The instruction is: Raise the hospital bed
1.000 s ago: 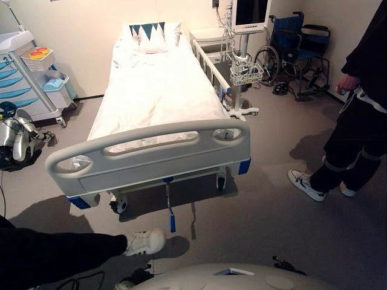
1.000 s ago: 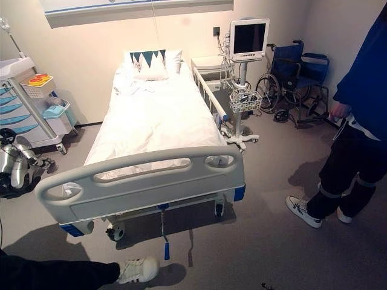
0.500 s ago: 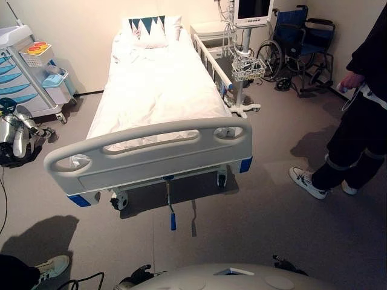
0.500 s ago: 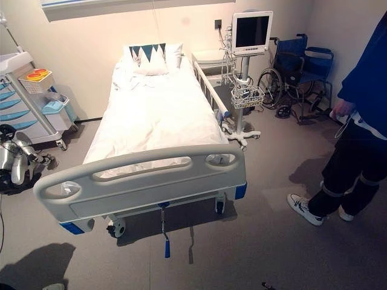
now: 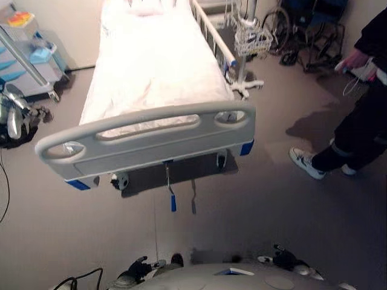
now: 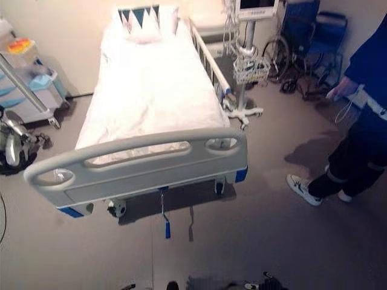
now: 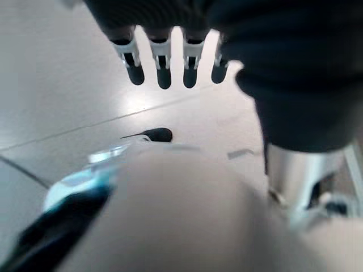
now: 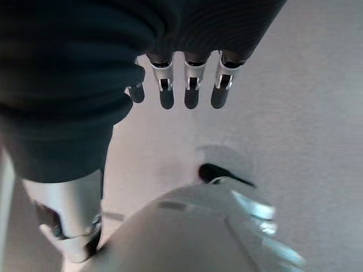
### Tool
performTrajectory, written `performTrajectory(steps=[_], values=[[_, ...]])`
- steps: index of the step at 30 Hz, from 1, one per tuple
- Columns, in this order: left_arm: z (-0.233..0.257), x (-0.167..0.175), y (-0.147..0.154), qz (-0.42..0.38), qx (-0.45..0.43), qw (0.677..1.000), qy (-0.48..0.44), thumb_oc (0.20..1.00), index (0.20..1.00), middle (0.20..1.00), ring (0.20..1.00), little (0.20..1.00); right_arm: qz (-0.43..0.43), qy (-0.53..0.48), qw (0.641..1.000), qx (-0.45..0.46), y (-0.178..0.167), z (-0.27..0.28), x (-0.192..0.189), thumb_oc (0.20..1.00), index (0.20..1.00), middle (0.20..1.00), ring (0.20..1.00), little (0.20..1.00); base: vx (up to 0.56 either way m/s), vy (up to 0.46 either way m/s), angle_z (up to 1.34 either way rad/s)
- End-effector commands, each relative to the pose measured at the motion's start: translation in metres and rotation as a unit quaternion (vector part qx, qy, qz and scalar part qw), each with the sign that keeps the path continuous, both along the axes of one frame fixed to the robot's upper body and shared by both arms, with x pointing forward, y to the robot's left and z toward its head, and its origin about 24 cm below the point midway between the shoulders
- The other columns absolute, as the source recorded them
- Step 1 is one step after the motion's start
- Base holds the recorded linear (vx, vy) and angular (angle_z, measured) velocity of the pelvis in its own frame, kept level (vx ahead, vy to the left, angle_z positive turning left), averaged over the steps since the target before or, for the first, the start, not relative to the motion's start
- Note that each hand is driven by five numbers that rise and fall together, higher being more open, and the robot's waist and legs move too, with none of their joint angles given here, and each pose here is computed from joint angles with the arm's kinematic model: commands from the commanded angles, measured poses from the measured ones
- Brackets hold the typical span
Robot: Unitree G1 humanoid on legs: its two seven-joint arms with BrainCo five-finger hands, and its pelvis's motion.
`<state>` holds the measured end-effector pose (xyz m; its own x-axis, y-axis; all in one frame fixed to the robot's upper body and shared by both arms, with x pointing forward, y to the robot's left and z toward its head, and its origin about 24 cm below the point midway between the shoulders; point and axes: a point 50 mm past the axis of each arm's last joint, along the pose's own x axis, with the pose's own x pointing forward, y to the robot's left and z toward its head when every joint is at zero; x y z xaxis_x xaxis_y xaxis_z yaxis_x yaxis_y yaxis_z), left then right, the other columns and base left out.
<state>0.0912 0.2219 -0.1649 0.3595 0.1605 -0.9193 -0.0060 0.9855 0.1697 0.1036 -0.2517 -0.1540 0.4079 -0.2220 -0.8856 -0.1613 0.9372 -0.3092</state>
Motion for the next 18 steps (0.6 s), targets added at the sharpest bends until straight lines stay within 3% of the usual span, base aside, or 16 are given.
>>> performTrajectory(steps=[1, 6, 18], values=[[0.016, 0.048, 0.011, 0.062, 0.015, 0.994, -0.084, 1.000, 1.000, 1.000, 1.000, 1.000, -0.026, -0.046, 0.999, -0.015, -0.007, 0.011, 0.032, 1.000, 1.000, 1.000, 1.000, 1.000, -0.09, 0.046, -0.03], [0.030, 0.085, 0.003, 0.062, 0.006, 0.987, -0.148, 1.000, 1.000, 1.000, 1.000, 1.000, -0.037, -0.085, 0.995, -0.026, -0.014, 0.022, 0.055, 1.000, 1.000, 1.000, 1.000, 1.000, -0.10, 0.045, -0.08], [0.063, 0.138, 0.014, 0.094, 0.021, 0.966, -0.239, 1.000, 1.000, 1.000, 1.000, 1.000, -0.046, -0.158, 0.986, -0.033, -0.010, 0.038, 0.087, 1.000, 1.000, 1.000, 1.000, 1.000, -0.06, 0.041, -0.10]])
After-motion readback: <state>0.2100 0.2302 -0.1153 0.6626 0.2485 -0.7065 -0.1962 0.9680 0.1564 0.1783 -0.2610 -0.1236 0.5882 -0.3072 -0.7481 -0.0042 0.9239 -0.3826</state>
